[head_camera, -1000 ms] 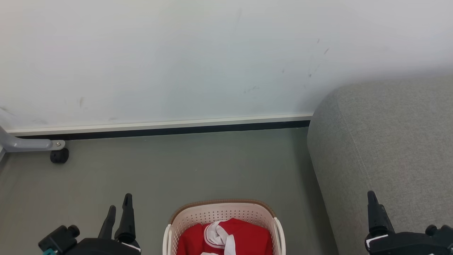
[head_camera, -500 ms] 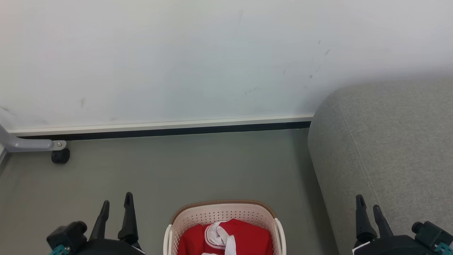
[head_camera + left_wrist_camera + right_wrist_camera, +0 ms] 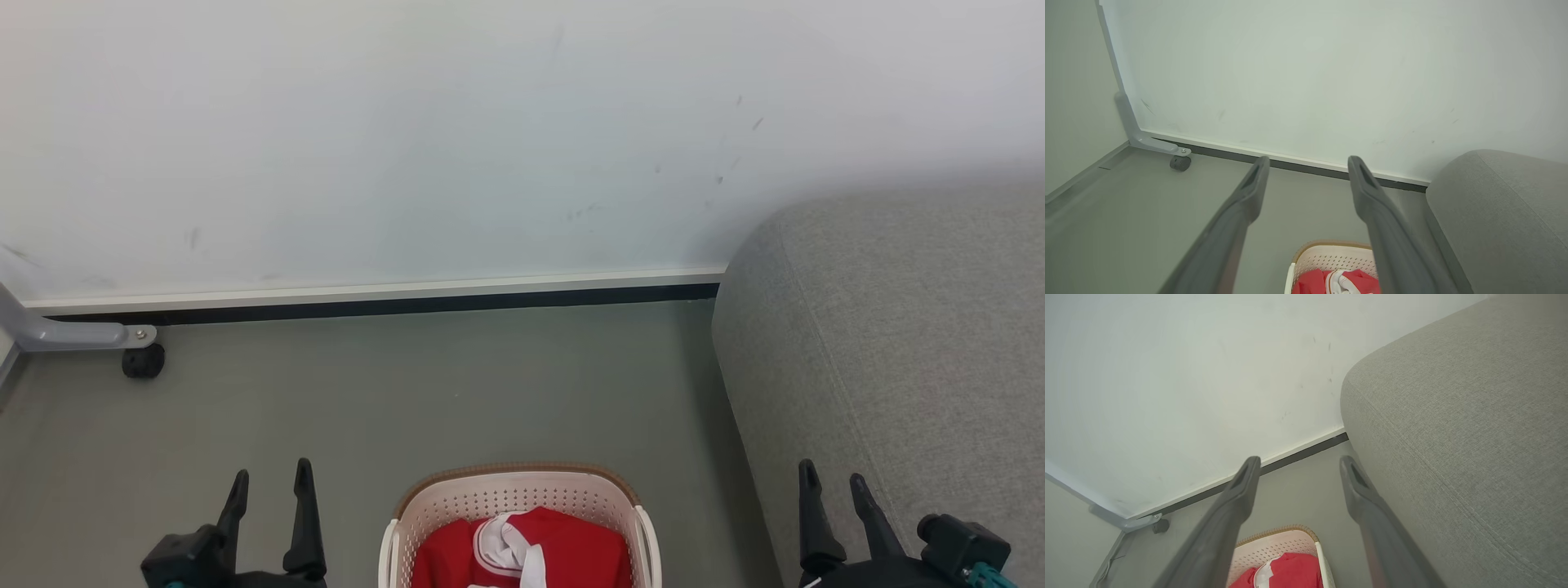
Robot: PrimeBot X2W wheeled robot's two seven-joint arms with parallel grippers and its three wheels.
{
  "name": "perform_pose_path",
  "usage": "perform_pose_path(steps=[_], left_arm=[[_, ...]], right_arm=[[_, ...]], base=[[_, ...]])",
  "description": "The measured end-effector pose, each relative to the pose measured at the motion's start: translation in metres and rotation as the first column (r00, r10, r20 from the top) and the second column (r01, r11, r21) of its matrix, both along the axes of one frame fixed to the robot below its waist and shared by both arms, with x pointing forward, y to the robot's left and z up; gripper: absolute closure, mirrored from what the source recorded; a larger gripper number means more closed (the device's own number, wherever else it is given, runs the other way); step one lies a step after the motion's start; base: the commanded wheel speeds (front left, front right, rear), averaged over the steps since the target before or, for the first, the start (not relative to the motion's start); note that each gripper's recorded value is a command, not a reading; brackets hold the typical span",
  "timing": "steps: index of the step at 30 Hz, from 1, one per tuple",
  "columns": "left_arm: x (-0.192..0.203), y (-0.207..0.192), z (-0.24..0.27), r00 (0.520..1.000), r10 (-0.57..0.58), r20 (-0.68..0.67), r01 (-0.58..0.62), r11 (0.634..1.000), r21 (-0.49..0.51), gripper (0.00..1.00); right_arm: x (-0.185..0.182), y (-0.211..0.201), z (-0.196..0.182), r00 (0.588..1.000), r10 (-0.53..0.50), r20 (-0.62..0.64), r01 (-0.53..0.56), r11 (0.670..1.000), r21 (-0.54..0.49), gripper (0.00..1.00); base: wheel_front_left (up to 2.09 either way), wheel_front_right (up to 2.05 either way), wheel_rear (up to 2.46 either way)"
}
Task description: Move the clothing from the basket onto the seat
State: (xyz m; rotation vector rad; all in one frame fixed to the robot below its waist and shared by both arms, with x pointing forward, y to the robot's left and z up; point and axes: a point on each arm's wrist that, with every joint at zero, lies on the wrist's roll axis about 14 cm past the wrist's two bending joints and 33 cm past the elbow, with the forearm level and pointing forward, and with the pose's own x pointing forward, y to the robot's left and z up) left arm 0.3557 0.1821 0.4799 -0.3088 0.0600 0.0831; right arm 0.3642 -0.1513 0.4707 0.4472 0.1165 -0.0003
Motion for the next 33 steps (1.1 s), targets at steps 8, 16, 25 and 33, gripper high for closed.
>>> perform_pose_path(steps=[8,16,25,33], left_arm=[[0.0,-0.007,0.005,0.999,-0.027,0.026,0.024,0.992,0.12,0.0],[-0.001,-0.013,0.01,0.997,-0.055,0.056,0.041,0.973,0.228,0.0],[-0.004,-0.017,0.007,0.996,-0.075,0.057,0.055,0.954,0.294,0.0],[-0.006,-0.018,0.002,0.996,-0.08,0.044,0.065,0.956,0.285,0.0]], right_arm=[[-0.002,0.003,0.002,0.999,0.023,0.028,-0.02,0.993,-0.113,0.0],[-0.005,0.011,0.006,0.996,0.063,0.064,-0.047,0.974,-0.222,0.0],[-0.007,0.018,0.009,0.991,0.101,0.093,-0.068,0.95,-0.305,0.0],[-0.007,0.017,0.008,0.991,0.097,0.09,-0.066,0.95,-0.306,0.0]], base=[[0.0,0.0,0.0],[0.0,0.0,0.0],[0.0,0.0,0.0],[0.0,0.0,0.0]])
